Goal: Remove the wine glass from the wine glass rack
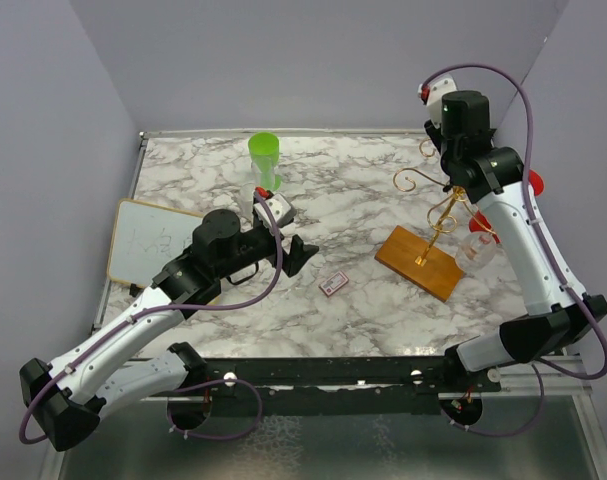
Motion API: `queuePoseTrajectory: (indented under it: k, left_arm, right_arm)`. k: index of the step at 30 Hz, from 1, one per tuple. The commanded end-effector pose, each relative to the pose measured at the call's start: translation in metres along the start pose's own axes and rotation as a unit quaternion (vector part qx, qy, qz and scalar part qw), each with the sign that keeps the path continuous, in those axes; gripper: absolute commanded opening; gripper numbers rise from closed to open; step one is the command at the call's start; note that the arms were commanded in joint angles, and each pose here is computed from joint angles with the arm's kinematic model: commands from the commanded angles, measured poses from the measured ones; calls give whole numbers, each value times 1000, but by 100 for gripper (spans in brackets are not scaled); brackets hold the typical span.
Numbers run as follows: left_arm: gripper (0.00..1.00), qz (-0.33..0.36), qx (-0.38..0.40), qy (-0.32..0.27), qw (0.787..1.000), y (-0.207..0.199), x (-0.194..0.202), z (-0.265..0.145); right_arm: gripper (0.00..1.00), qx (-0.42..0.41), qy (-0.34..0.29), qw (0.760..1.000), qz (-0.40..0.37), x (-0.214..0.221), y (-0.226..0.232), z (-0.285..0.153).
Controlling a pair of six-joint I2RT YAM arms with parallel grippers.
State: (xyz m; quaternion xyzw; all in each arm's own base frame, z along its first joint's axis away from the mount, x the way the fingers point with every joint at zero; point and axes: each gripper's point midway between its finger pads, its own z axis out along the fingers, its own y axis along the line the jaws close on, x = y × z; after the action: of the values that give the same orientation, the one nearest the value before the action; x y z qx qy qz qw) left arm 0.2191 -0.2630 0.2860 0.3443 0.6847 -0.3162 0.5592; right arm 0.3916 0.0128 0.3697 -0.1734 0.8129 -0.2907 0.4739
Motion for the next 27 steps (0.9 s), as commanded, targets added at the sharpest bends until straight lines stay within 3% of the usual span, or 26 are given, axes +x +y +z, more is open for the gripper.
queuePoseTrajectory:
  k: [1, 18, 27]
  left_arm:
    - [85, 7, -7, -13, 1000, 2, -4, 0]
    - [85, 6, -8, -11, 1000, 2, -2, 0]
    - [85, 5, -8, -10, 1000, 2, -1, 1]
  right_arm:
    - [41, 23, -1, 1000, -6, -5, -3, 6]
    - [30, 61, 19, 998, -29, 0, -10, 15]
    - [18, 61, 17, 998, -31, -2, -11, 14]
